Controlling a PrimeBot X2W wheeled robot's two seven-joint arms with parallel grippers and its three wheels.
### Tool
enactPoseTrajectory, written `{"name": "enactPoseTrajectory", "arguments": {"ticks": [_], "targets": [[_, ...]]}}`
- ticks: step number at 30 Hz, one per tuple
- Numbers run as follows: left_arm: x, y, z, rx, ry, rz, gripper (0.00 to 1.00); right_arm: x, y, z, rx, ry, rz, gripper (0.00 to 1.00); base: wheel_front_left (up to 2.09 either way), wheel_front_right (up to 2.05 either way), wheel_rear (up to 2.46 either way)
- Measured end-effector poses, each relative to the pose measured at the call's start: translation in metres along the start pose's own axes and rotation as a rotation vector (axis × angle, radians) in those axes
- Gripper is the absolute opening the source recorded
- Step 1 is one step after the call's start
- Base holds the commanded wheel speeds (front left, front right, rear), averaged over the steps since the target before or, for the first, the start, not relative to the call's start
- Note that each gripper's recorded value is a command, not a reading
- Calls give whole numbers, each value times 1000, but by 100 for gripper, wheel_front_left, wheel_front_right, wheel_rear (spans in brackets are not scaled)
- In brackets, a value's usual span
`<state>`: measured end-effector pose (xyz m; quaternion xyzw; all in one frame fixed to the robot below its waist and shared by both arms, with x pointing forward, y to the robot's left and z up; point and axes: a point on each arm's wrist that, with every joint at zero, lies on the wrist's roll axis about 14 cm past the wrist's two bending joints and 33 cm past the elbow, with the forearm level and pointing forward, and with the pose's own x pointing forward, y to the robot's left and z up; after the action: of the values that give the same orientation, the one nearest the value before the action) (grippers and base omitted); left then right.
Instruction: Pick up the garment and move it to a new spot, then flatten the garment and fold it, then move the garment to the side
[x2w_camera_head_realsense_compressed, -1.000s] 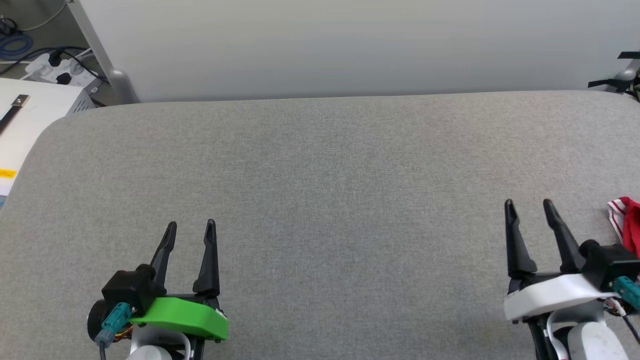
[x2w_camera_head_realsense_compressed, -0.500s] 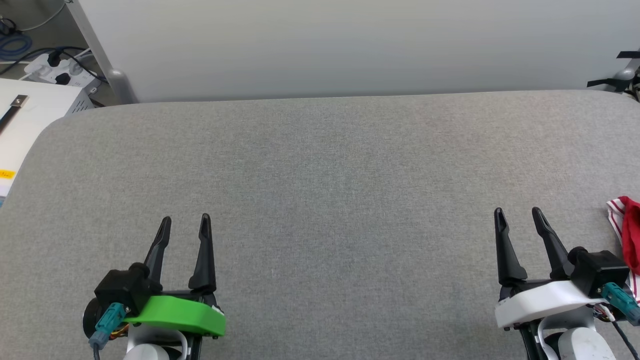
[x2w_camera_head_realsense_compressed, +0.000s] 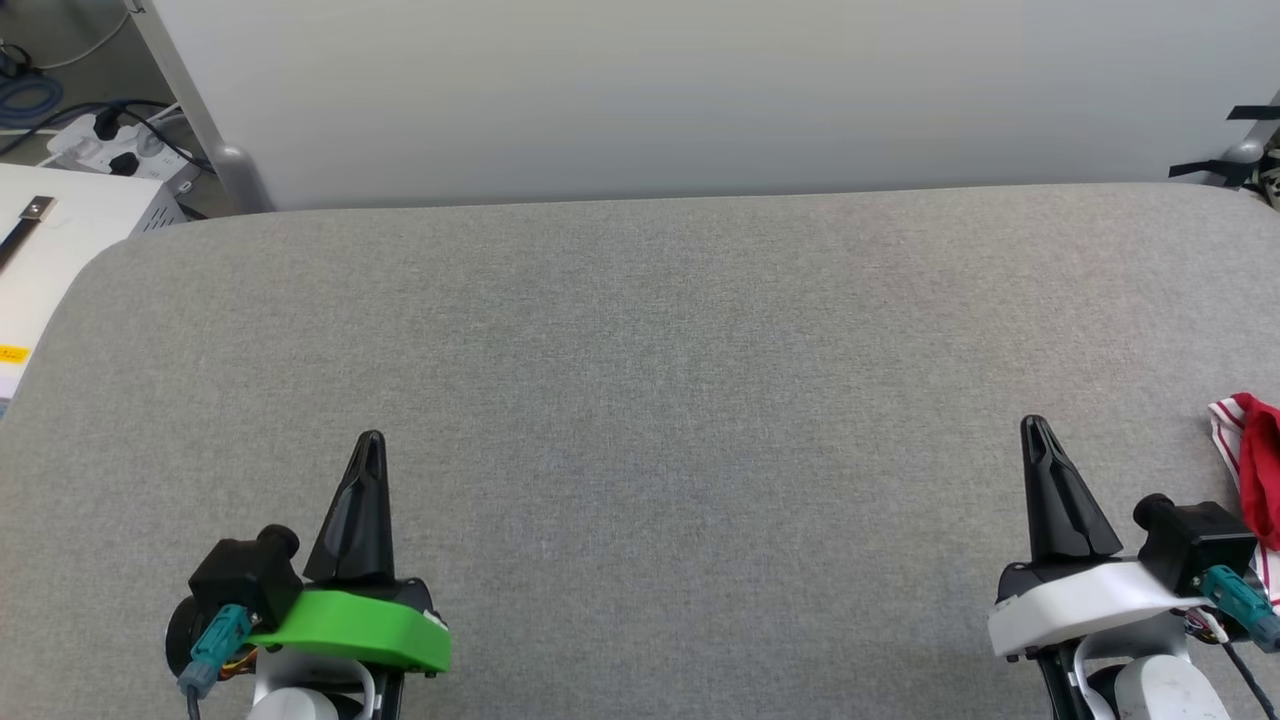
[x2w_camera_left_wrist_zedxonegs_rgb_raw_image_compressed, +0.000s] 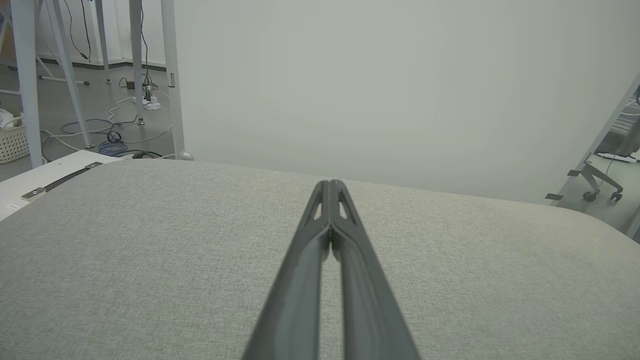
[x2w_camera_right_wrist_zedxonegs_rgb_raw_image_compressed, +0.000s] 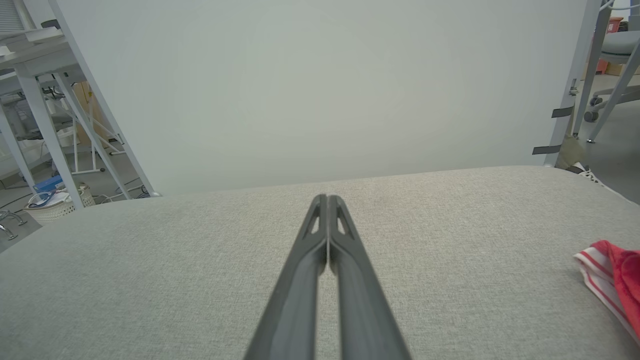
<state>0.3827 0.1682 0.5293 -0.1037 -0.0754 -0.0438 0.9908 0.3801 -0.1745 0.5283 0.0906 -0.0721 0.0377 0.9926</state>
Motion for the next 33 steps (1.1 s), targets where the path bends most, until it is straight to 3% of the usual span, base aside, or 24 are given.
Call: {"name": "enactPoseTrajectory", "arguments": {"ticks": [33], "targets": [[-1, 0, 1, 67, 42, 8, 0, 1, 6, 1, -56, 38, 25, 0, 0, 0, 0]]}}
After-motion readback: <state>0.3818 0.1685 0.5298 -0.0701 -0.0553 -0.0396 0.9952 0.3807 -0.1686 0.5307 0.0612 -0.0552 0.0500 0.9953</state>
